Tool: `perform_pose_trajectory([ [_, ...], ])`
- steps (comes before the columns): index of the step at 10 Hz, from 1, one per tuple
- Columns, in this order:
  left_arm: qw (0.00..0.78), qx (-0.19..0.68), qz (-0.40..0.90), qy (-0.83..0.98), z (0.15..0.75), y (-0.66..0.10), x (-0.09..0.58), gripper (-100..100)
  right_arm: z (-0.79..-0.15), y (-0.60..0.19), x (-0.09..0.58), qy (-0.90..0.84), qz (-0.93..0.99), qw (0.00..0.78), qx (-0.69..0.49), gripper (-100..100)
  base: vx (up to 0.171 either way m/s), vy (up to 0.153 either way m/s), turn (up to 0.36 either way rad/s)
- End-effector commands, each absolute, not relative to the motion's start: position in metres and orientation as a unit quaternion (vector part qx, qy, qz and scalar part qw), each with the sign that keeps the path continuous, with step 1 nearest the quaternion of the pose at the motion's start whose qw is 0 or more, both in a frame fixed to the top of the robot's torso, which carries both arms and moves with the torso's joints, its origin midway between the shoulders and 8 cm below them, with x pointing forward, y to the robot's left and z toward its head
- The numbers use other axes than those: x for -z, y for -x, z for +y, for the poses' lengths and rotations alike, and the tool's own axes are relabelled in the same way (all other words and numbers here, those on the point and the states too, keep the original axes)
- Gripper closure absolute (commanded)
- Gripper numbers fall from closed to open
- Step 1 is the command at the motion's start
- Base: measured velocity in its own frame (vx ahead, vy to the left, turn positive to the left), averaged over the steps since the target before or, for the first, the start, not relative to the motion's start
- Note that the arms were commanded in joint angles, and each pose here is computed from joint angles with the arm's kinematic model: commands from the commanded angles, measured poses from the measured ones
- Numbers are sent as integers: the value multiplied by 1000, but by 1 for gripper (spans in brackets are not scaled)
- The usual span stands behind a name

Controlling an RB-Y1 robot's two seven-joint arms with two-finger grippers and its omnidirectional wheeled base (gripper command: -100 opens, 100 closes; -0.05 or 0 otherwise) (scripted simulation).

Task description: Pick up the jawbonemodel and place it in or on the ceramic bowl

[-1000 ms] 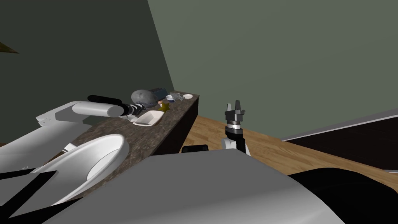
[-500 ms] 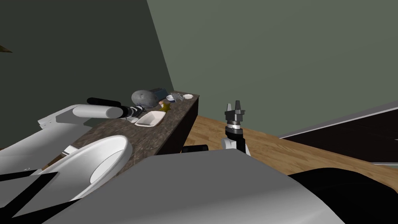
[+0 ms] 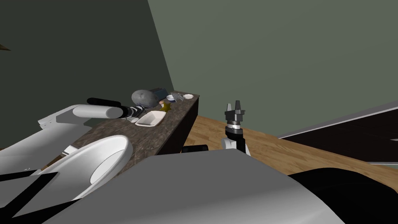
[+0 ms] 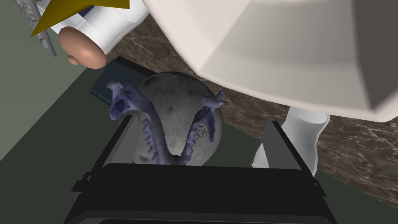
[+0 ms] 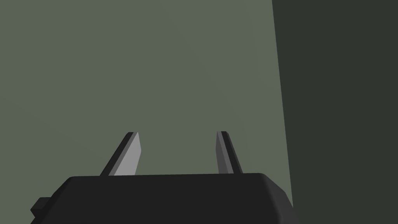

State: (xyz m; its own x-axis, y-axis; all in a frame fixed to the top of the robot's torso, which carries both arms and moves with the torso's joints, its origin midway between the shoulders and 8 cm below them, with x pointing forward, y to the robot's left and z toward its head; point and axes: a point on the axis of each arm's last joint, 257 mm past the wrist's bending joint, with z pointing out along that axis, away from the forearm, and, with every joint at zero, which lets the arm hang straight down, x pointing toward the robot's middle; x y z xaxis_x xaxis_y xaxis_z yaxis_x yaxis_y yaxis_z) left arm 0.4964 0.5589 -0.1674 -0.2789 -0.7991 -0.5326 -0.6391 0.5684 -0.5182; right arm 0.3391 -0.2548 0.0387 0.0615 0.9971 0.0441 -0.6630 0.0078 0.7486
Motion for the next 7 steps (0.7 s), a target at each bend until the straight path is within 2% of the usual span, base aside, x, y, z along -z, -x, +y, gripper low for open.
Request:
perform_pose_trajectory([
  [1,394,102,793,453,559,-496,167,-100,-255,-339,-39,-313,267,658,-631,0,0,0,0],
  [2,394,102,793,453,559,-496,167,0,-255,-339,-39,-313,267,658,-631,0,0,0,0],
  [3,362,93,791,484,554,-494,199,-100,-255,-339,-39,-313,267,658,-631,0,-95,216,-329],
  [4,351,89,789,496,554,-494,211,-100,-255,-339,-39,-313,267,658,-631,0,-149,290,-529],
  [5,354,97,780,506,554,-501,204,-100,-255,-339,-39,-313,267,658,-631,0,-100,91,-324],
  [6,359,106,773,512,551,-509,195,-100,-255,-339,-39,-313,267,658,-631,0,-4,4,-14],
  [7,326,87,777,532,542,-503,228,-100,-255,-339,-39,-313,267,658,-631,0,-120,127,-403],
])
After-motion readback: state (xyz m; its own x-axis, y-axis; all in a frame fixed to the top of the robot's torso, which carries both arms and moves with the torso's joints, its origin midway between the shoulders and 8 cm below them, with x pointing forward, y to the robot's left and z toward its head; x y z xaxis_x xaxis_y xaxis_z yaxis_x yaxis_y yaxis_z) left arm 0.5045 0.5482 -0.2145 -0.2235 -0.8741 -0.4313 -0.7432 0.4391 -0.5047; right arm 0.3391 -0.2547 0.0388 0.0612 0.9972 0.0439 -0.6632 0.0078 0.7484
